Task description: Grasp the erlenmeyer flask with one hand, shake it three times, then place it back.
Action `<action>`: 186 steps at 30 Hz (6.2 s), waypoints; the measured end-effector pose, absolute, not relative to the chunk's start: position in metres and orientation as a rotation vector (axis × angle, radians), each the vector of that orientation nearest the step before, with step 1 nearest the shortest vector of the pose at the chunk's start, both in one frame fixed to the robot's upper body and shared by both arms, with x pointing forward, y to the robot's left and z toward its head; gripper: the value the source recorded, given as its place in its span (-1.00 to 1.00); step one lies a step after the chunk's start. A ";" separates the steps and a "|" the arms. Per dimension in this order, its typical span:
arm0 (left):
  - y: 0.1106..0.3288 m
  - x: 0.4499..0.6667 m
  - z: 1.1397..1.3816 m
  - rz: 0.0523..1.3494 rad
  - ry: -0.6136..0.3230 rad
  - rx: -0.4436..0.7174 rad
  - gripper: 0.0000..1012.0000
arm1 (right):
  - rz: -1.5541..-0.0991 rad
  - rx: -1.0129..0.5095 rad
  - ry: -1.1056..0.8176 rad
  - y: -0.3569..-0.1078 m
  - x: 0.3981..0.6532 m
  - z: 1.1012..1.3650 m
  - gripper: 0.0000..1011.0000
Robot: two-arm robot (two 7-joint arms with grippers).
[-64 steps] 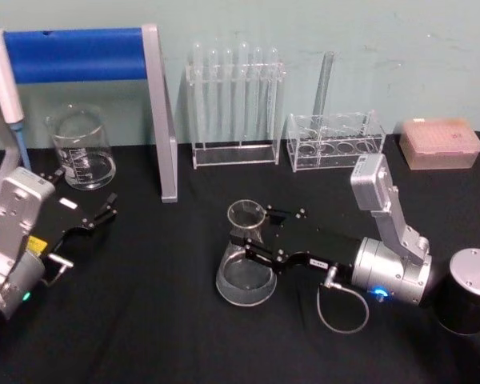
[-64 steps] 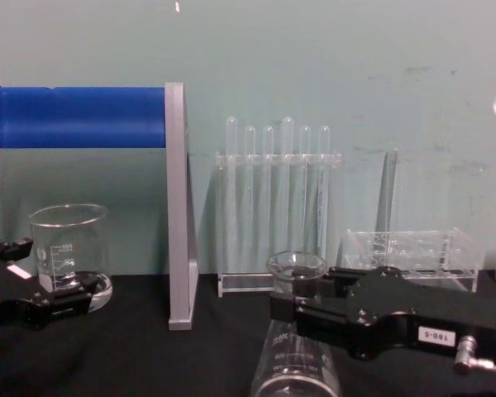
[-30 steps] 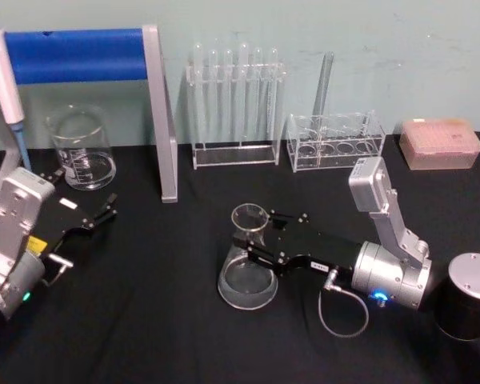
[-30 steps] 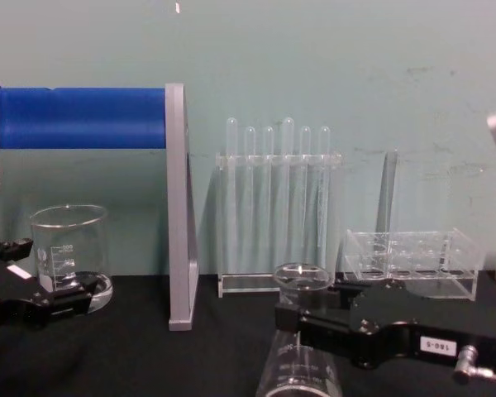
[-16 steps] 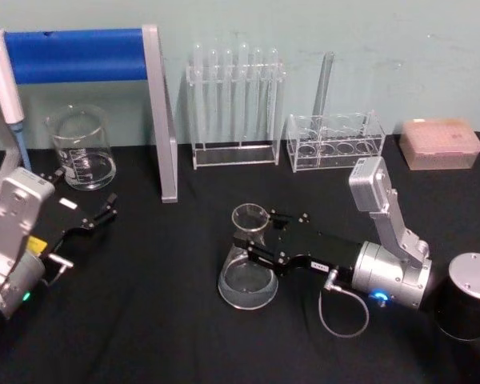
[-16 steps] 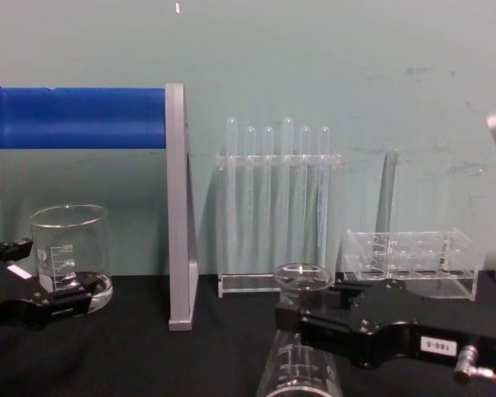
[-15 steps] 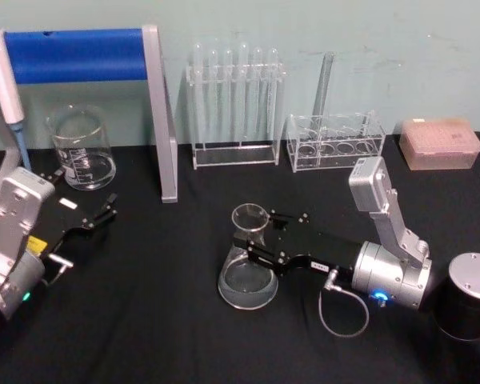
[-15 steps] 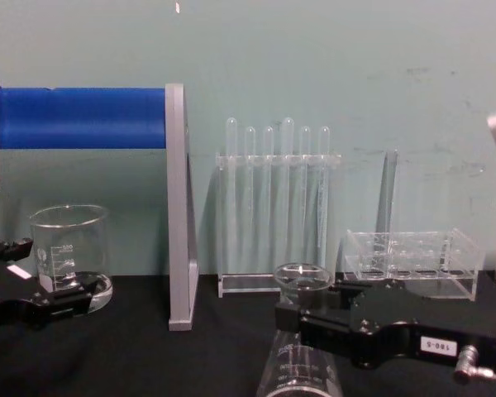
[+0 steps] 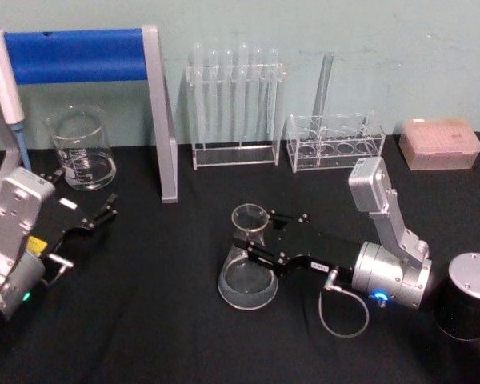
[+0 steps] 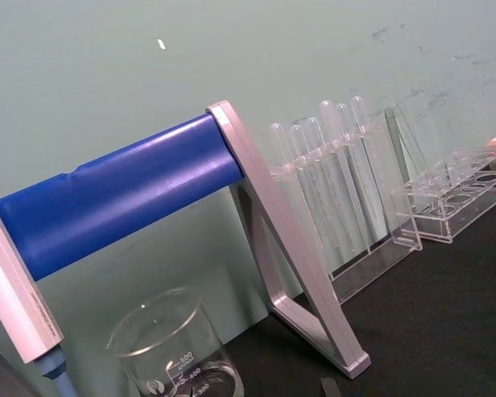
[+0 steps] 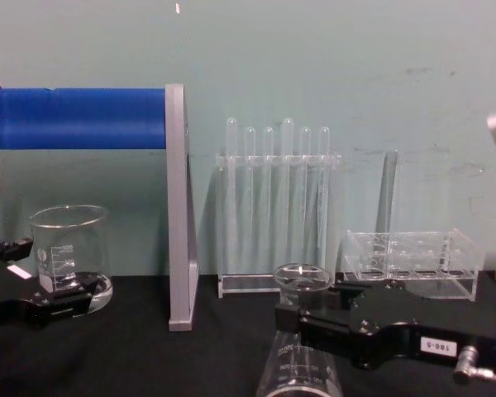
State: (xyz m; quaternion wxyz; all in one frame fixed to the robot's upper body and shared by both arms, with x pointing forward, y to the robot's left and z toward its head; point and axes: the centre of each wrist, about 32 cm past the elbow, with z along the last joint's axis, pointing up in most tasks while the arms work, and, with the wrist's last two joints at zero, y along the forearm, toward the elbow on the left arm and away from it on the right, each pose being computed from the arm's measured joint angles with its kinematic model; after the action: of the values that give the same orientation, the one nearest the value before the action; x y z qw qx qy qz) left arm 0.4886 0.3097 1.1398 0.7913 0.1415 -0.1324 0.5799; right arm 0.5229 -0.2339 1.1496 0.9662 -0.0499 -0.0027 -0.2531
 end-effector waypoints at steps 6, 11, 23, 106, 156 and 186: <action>0.310 0.489 1.140 1.248 -0.285 0.304 0.98 | -0.512 -0.108 -0.003 -0.234 0.523 1.149 -0.03; 0.310 0.489 1.140 1.248 -0.285 0.304 0.98 | -0.512 -0.108 -0.003 -0.234 0.523 1.149 0.24; 0.310 0.489 1.140 1.248 -0.285 0.304 0.98 | -0.512 -0.105 -0.005 -0.234 0.523 1.149 0.94; 0.310 0.489 1.140 1.248 -0.285 0.304 0.98 | -1.108 -0.211 0.071 -0.257 0.538 1.140 0.98; 0.310 0.489 1.140 1.248 -0.285 0.305 0.98 | -1.098 -0.207 0.073 -0.257 0.538 1.140 0.98; 0.310 0.489 1.140 1.248 -0.285 0.304 0.98 | -1.098 -0.207 0.074 -0.257 0.538 1.140 0.98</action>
State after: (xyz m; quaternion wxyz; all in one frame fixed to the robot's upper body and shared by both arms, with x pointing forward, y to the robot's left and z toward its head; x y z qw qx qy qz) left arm 0.4886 0.3097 1.1398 0.7913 0.1415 -0.1325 0.5799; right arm 0.5377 -0.2573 1.1400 0.8472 -0.0980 0.0349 -0.5209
